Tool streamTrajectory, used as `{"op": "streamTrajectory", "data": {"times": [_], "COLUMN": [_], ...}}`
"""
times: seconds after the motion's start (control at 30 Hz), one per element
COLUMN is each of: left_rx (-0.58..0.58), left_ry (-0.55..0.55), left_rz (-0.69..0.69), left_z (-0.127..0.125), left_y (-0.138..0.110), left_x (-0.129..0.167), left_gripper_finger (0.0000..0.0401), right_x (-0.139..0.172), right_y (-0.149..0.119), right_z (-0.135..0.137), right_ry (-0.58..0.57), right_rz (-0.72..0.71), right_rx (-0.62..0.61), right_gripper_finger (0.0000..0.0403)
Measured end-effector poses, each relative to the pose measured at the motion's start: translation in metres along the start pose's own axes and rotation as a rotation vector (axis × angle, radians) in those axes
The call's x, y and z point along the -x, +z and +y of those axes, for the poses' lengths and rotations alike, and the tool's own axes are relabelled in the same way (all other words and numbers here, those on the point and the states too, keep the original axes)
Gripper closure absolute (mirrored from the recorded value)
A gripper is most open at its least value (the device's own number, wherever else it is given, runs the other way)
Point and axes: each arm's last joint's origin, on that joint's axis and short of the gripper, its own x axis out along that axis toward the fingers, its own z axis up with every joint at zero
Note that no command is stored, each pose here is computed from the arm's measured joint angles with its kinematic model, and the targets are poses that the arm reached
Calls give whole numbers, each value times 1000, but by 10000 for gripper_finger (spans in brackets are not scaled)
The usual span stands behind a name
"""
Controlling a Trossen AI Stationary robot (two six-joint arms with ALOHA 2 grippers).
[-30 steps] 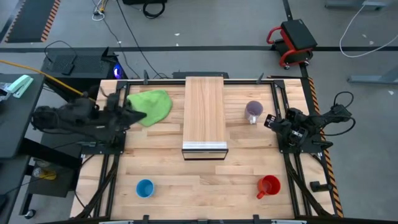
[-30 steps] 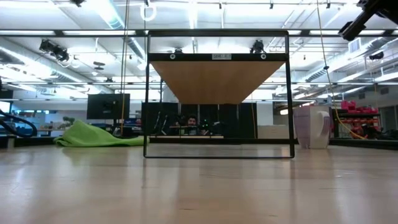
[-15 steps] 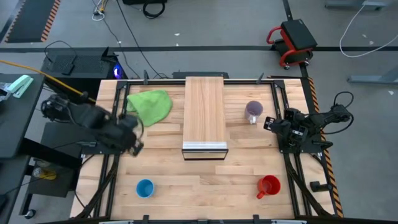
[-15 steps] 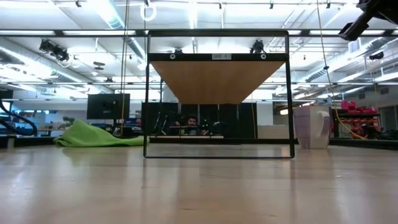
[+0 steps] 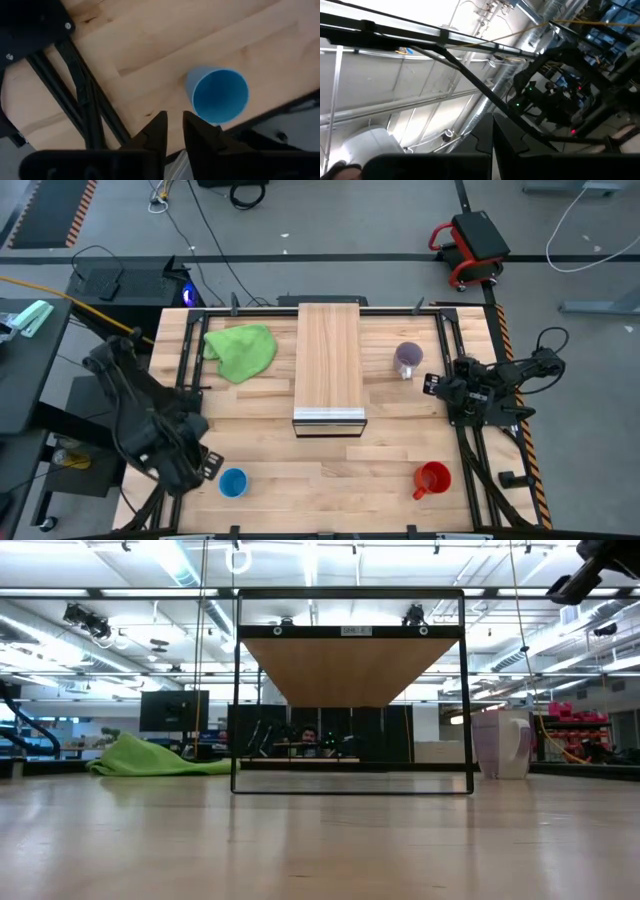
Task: Stack small to large cups/mugs on shelf
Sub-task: Move the blue cup to the center of the table
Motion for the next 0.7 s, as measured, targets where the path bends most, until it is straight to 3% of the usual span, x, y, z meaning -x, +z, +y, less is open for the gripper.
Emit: {"op": "streamTrajectory", "data": {"times": [0.3, 0.53, 0.7], "left_rx": [3, 18, 23], "left_ry": [37, 81, 56], "left_rz": [-12, 14, 27], "left_z": [-31, -39, -43], "left_y": [-14, -19, -21], "left_x": [-32, -43, -55], "left_gripper_finger": [286, 280, 279], "right_x": [-5, -21, -39], "right_y": [-6, -2, -2], "right_z": [-6, 4, 11], "right_ry": [-67, -81, -118], "right_rz": [58, 116, 208], "right_rx": [-89, -40, 16], "right_gripper_finger": [387, 387, 387]}}
